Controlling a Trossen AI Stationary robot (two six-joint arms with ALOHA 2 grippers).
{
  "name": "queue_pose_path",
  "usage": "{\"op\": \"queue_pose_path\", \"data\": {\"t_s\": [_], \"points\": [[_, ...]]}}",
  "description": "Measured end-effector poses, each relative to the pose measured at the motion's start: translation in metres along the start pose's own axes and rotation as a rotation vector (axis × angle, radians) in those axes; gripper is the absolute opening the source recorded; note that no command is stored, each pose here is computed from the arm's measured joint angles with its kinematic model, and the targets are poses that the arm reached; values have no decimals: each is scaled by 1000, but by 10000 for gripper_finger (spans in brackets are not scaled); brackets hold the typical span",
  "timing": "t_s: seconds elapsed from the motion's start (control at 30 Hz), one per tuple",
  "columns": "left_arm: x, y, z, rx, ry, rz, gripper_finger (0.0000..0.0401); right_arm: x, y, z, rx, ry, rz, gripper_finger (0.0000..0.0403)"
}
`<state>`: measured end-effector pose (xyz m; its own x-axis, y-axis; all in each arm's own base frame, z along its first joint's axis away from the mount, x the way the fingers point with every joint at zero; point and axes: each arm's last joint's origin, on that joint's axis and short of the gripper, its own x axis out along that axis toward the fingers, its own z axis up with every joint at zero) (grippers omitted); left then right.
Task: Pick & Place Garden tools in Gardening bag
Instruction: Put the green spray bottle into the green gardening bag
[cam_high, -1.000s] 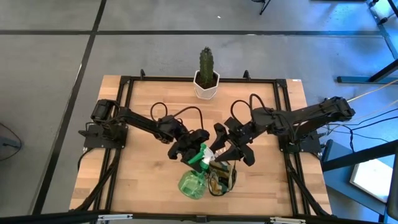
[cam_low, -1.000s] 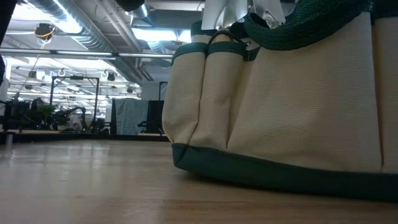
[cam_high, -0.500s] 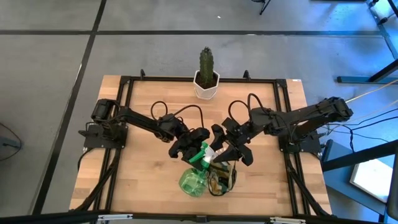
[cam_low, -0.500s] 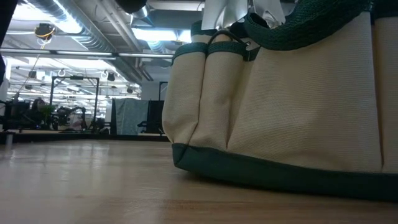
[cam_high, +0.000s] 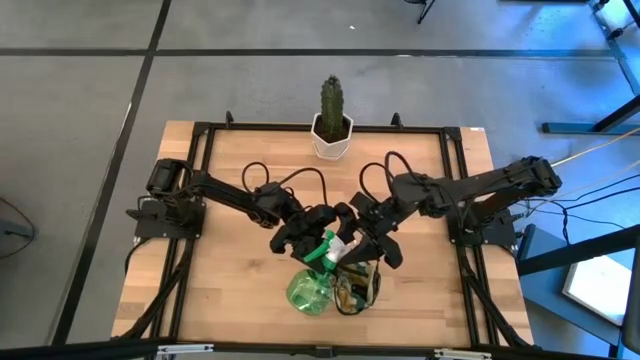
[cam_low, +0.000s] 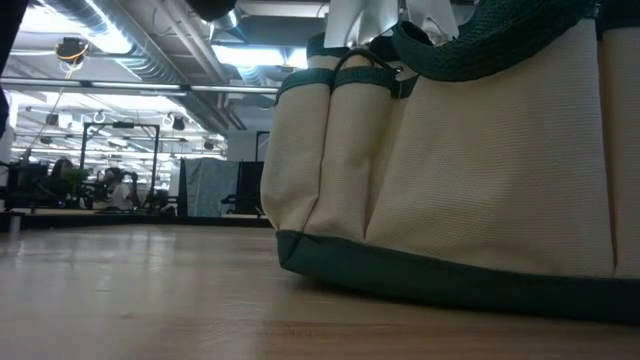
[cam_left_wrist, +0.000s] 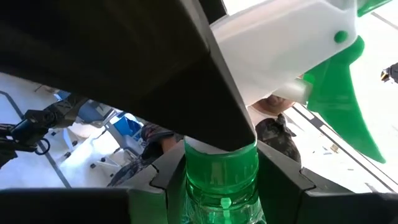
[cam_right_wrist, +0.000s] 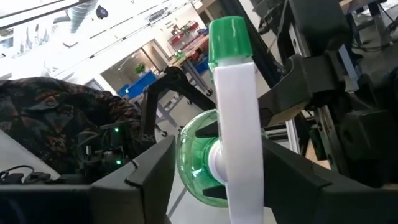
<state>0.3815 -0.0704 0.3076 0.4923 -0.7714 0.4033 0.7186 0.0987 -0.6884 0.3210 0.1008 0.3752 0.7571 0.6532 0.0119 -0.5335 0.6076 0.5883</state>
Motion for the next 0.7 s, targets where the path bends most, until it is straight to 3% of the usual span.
{"op": "queue_pose_path", "data": {"t_s": [0.17,0.43,0.7], "points": [[0,0,0,-10,3,3,145,2,-2,-1,-7,8,-4,185],[0,0,0,-9,-1,3,145,2,-3,-1,-16,5,-14,88],[0,1,-1,-20,7,4,145,2,-4,-2,6,9,-43,83]]}}
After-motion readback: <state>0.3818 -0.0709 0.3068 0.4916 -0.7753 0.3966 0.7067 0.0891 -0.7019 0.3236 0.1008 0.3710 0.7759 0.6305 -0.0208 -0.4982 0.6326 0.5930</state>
